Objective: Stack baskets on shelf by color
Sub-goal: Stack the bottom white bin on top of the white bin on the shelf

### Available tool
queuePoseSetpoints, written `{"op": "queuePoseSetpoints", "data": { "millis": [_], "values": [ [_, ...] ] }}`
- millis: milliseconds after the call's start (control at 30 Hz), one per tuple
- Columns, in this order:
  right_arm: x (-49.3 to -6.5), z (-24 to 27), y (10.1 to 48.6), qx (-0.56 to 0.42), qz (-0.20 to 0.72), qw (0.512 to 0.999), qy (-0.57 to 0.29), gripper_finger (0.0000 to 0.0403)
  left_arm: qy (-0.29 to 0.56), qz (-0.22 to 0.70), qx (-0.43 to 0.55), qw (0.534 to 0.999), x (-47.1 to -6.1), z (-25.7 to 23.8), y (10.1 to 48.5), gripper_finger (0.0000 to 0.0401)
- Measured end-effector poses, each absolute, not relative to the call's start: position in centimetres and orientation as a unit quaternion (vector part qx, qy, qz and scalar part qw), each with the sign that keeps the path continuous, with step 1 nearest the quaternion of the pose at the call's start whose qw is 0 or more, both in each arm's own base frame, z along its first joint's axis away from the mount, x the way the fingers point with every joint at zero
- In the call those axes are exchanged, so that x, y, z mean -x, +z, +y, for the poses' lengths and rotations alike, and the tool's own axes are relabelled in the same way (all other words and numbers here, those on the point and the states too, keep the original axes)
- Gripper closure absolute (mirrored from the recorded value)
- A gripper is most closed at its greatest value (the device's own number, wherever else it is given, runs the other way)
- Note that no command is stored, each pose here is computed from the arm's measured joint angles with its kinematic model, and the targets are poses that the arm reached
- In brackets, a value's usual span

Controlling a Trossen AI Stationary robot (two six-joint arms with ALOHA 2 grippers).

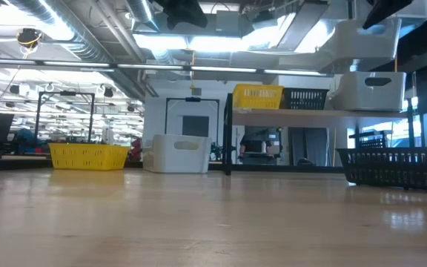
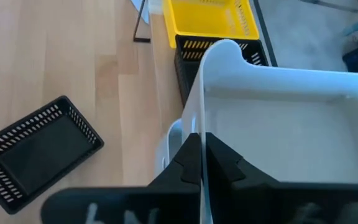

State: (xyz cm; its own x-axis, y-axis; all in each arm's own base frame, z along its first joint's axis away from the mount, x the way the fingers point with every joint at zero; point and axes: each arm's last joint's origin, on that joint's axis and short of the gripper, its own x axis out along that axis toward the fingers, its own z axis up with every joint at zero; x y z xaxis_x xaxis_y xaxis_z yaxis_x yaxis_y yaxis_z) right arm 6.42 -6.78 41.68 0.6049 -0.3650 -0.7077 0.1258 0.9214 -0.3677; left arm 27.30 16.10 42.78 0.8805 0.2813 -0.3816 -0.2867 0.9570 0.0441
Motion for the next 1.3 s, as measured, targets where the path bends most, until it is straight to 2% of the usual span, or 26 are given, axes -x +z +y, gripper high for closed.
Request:
{"op": "queuePoseSetpoints", "data": {
  "millis": [300, 633, 1300],
  "values": [
    [-6.8, -7.6, 41.2, 0.119, 0.430, 0.885, -0.132, 0.0403, 0.146, 0.196, 0.007, 0.970, -27.3, 16.1, 42.8, 0.0338],
    [-7.8, -9.0, 38.2, 0.105, 0.450, 0.880, -0.114, 0.0403, 0.149, 0.196, 0.007, 0.969, -27.3, 16.1, 42.8, 0.0338],
    [-7.3, -8.3, 39.4, 0.110, 0.445, 0.881, -0.117, 0.0403, 0.151, 0.195, 0.011, 0.969, -27.3, 16.1, 42.8, 0.0338]
  ]
}}
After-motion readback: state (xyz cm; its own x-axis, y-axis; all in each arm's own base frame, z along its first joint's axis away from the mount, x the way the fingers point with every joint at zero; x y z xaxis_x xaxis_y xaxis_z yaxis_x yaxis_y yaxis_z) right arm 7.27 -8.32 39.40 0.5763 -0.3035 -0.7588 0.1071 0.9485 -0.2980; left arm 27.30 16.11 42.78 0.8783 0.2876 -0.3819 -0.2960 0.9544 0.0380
